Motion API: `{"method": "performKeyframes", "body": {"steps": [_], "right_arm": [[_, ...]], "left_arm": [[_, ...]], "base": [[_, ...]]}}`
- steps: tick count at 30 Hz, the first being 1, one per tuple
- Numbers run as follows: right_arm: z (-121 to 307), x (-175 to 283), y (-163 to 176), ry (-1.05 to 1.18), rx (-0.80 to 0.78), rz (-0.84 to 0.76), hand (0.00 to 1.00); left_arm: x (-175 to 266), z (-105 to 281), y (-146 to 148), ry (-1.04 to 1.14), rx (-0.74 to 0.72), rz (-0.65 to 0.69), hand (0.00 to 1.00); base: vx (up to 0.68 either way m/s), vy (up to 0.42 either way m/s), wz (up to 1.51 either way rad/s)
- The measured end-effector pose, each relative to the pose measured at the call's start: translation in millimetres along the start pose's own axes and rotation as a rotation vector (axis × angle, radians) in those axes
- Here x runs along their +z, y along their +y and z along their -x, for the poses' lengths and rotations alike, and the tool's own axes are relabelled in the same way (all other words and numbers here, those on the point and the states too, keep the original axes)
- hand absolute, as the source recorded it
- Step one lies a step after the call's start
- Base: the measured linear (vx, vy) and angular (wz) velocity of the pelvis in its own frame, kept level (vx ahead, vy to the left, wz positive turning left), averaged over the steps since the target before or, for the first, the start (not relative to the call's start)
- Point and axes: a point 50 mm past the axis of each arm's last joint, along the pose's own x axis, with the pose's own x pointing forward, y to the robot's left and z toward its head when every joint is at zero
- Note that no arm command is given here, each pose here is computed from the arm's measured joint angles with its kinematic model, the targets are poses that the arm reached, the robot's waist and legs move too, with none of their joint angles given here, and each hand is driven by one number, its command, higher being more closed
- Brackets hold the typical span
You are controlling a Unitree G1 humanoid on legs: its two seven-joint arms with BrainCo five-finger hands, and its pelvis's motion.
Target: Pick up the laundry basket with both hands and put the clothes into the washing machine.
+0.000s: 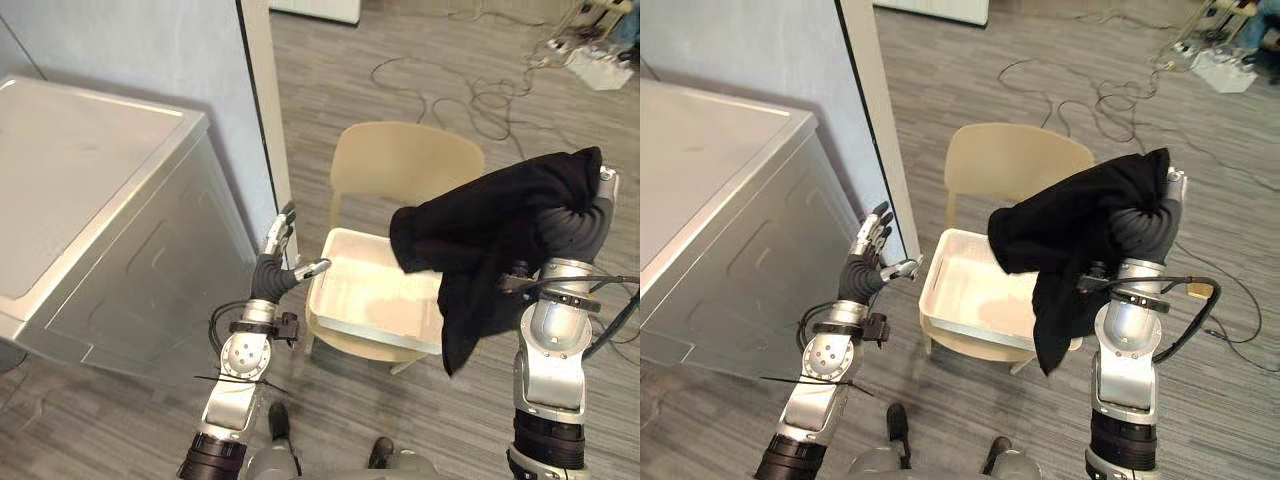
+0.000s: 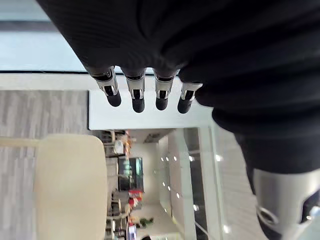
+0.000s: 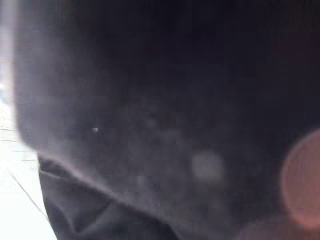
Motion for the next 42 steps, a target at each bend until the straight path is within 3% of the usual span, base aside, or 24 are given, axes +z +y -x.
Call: {"method": "performKeyframes", "body": {"steps": [8,14,20,26,27,36,37,42], "right_arm": [[2.8,15.2,44.4,-0.026,0.250,-0.349,1.00],[-11.3,37.1,65.3,-0.117,0.332,-0.505,1.00],[-5.6,56.2,95.5,-0.148,0.434,-0.618,1.00],[-3.1,62.4,107.0,-0.143,0.465,-0.675,1.00],[-1.6,62.5,109.9,-0.136,0.475,-0.682,1.00],[3.7,54.5,120.1,-0.074,0.506,-0.704,1.00],[4.4,54.1,120.4,-0.070,0.504,-0.701,0.00],[8.4,47.0,123.8,-0.024,0.461,-0.679,0.00]], "left_arm": [[2.1,-59.5,-26.3,-0.075,-0.269,-0.279,0.00],[16.2,-88.2,-38.8,-0.112,-0.342,-0.328,0.00],[4.0,-110.0,-36.9,0.046,-0.317,-0.177,0.00],[8.9,-116.3,-42.6,0.073,-0.311,0.003,0.00],[9.1,-116.3,-42.9,0.076,-0.307,0.035,1.00],[23.4,-118.1,-40.9,0.006,-0.251,0.105,1.00],[26.4,-118.9,-39.0,-0.013,-0.236,0.107,1.00],[23.0,-114.0,-30.4,-0.016,-0.153,0.122,1.00]], "base": [[-0.02,0.020,-0.13],[0.01,0.020,-0.09],[0.06,-0.007,0.00],[0.03,-0.006,0.07],[0.01,0.000,0.03],[0.00,0.001,-0.01],[0.00,0.009,-0.05],[0.01,0.003,-0.02]]}}
